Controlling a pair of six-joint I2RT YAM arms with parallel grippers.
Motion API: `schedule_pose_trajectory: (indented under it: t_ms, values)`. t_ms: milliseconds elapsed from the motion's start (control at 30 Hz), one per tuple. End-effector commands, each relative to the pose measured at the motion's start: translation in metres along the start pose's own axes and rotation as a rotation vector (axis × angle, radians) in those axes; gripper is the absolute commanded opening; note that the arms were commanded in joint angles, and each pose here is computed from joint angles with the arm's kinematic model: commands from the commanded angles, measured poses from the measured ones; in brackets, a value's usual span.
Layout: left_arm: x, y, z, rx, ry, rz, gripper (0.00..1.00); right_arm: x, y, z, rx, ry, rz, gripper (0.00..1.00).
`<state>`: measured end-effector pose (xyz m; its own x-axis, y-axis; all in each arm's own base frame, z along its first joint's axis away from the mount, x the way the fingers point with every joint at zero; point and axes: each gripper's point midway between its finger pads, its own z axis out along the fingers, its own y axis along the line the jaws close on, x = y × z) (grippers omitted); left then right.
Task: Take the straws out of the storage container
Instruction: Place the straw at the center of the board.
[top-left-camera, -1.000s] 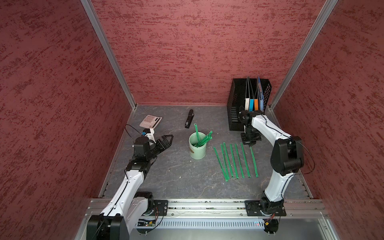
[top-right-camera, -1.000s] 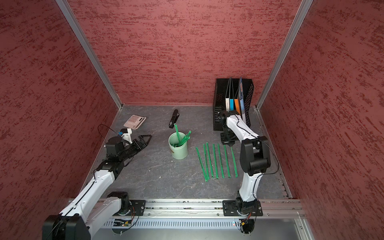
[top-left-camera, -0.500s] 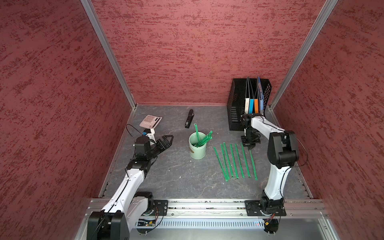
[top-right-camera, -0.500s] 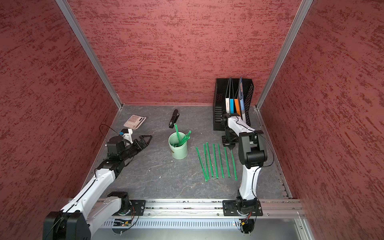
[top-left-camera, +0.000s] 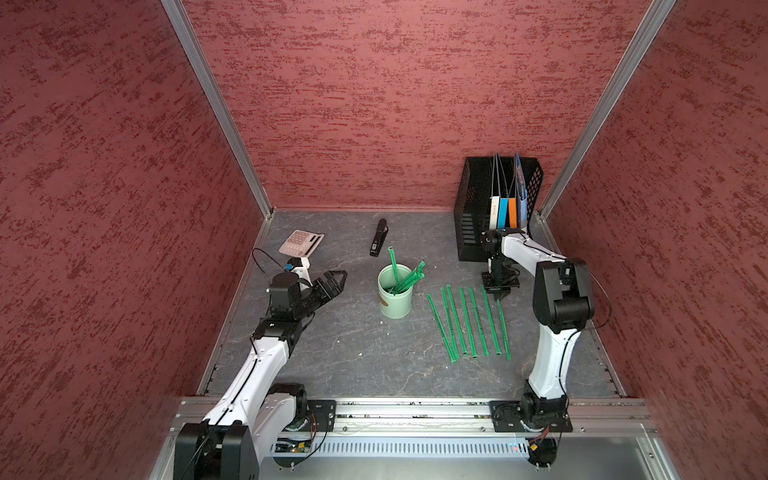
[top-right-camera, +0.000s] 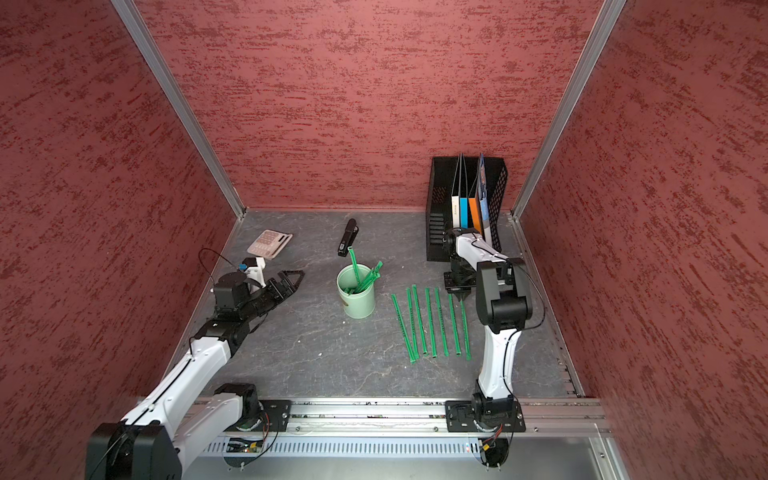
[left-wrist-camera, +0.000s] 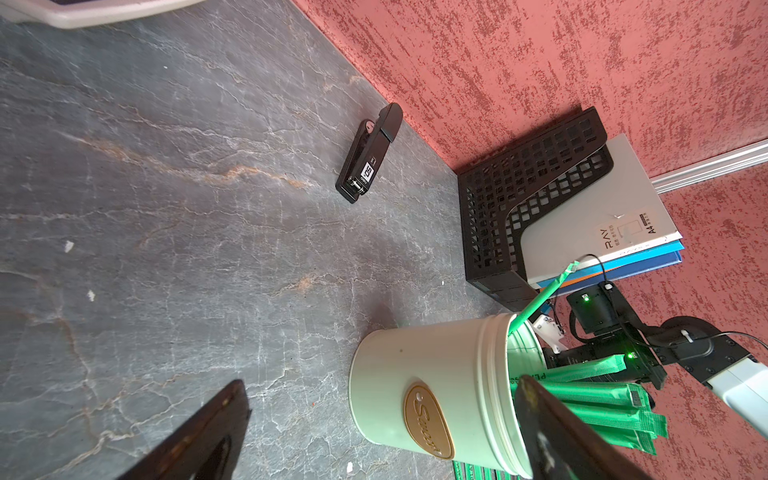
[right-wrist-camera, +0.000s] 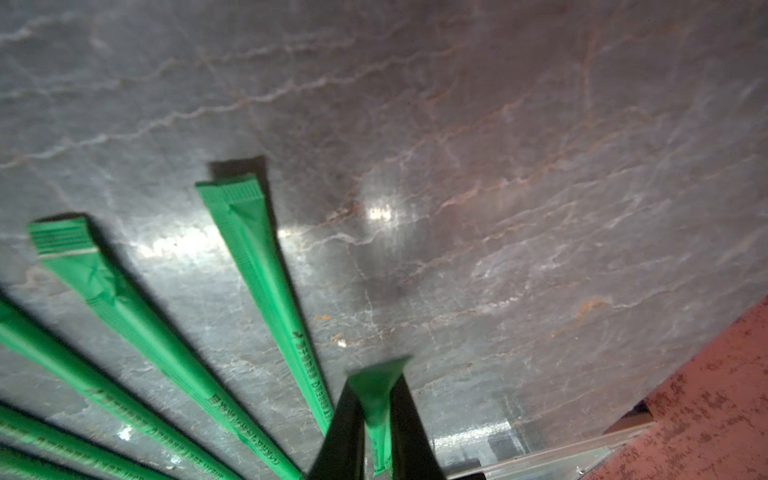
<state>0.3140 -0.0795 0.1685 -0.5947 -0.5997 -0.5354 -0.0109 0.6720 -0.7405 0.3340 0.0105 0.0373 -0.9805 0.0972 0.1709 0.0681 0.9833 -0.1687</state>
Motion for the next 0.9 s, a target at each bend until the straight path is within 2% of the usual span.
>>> schedule_pose_trajectory:
  t_ms: [0, 333, 467, 633, 800, 867]
  values:
    - [-0.007, -0.007, -0.003, 0.008, -0.013, 0.029, 1.00, -0.006, -0.002, 0.004, -0.004, -0.011, 0.009, 0.13]
    - [-0.007, -0.007, -0.004, 0.002, -0.014, 0.033, 1.00, -0.009, -0.006, -0.001, 0.005, -0.025, 0.017, 0.19]
    - [-0.007, -0.006, -0.004, 0.001, -0.013, 0.034, 1.00, -0.011, -0.012, -0.013, 0.023, -0.077, 0.035, 0.22]
    - [-0.010, -0.007, -0.001, 0.005, -0.016, 0.028, 1.00, -0.003, 0.000, -0.068, -0.040, -0.319, 0.021, 0.27]
    - [-0.011, -0.014, 0.005, 0.039, -0.004, 0.006, 1.00, 0.034, 0.043, -0.131, -0.149, -0.590, -0.037, 0.31]
    - [-0.010, -0.019, 0.006, 0.052, -0.001, 0.004, 1.00, 0.051, 0.065, -0.155, -0.243, -0.687, -0.062, 0.32]
